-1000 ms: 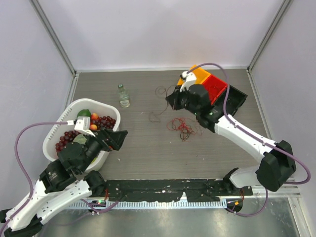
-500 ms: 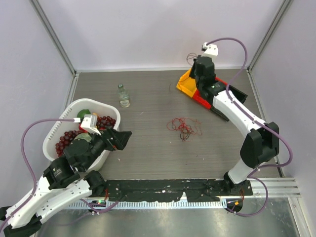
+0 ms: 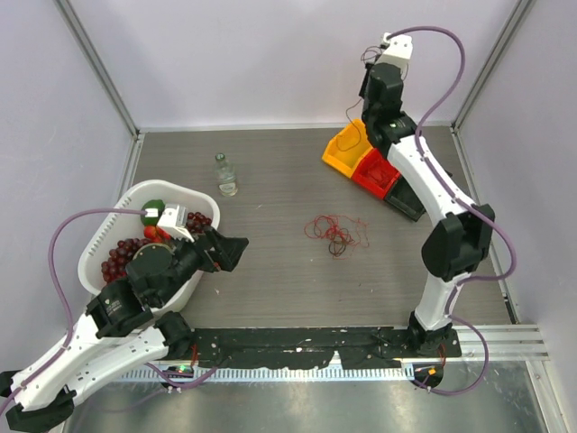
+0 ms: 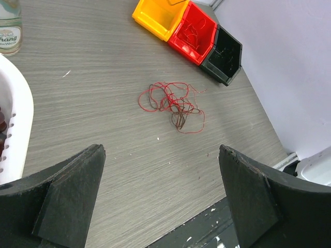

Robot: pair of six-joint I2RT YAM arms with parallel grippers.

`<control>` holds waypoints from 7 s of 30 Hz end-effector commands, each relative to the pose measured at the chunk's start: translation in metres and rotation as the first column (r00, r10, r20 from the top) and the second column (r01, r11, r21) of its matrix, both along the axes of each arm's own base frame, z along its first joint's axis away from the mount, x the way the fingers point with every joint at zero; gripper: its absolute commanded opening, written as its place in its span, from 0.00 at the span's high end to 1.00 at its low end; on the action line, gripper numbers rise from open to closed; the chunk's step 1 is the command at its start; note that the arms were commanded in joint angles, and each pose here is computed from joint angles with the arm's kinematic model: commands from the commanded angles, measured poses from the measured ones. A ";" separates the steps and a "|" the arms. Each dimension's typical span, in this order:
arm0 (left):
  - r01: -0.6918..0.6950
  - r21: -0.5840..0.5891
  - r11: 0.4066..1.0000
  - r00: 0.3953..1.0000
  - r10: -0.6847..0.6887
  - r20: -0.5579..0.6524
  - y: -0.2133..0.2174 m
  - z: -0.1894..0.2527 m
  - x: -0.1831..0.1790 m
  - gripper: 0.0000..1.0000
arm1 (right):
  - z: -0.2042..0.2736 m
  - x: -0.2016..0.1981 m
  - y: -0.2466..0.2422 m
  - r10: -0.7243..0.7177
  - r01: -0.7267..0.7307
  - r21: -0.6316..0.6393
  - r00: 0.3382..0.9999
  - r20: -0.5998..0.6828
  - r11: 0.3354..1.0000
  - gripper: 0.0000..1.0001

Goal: Untangle the cables

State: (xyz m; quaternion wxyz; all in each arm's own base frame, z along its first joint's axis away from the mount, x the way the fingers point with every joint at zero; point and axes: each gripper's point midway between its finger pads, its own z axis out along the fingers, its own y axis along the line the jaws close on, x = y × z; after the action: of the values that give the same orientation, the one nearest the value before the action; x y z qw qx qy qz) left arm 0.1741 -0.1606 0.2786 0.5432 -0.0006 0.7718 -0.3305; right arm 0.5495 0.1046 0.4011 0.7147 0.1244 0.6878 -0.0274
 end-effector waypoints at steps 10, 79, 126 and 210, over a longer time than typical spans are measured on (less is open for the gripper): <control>0.002 -0.053 0.999 0.999 0.000 0.043 -0.003 0.027 0.002 0.05 | -0.090 0.054 -0.014 -0.125 0.100 -0.183 0.983 -0.133 0.978 0.99; 0.358 0.178 0.917 0.875 -0.263 -0.406 -0.245 -0.130 0.115 0.27 | -0.276 -0.257 0.001 0.335 -0.091 0.423 0.766 -0.549 0.901 0.56; 0.610 0.033 0.791 0.693 -0.553 0.463 -0.097 0.283 -0.055 1.00 | -0.345 -0.256 0.123 0.614 -0.273 0.569 0.534 -0.581 0.776 0.51; 0.156 0.230 0.960 0.929 -0.064 -0.365 -0.097 -0.111 0.095 0.30 | -0.240 -0.235 0.180 0.758 -0.622 0.444 0.443 -0.479 0.645 0.41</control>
State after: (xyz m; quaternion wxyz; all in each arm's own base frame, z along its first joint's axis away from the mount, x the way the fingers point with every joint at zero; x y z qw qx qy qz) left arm 0.2782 -0.2602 0.1225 0.3298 0.0506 0.9192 -0.2093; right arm 0.3037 0.2436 0.1372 0.3656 -0.0597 0.9009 0.2260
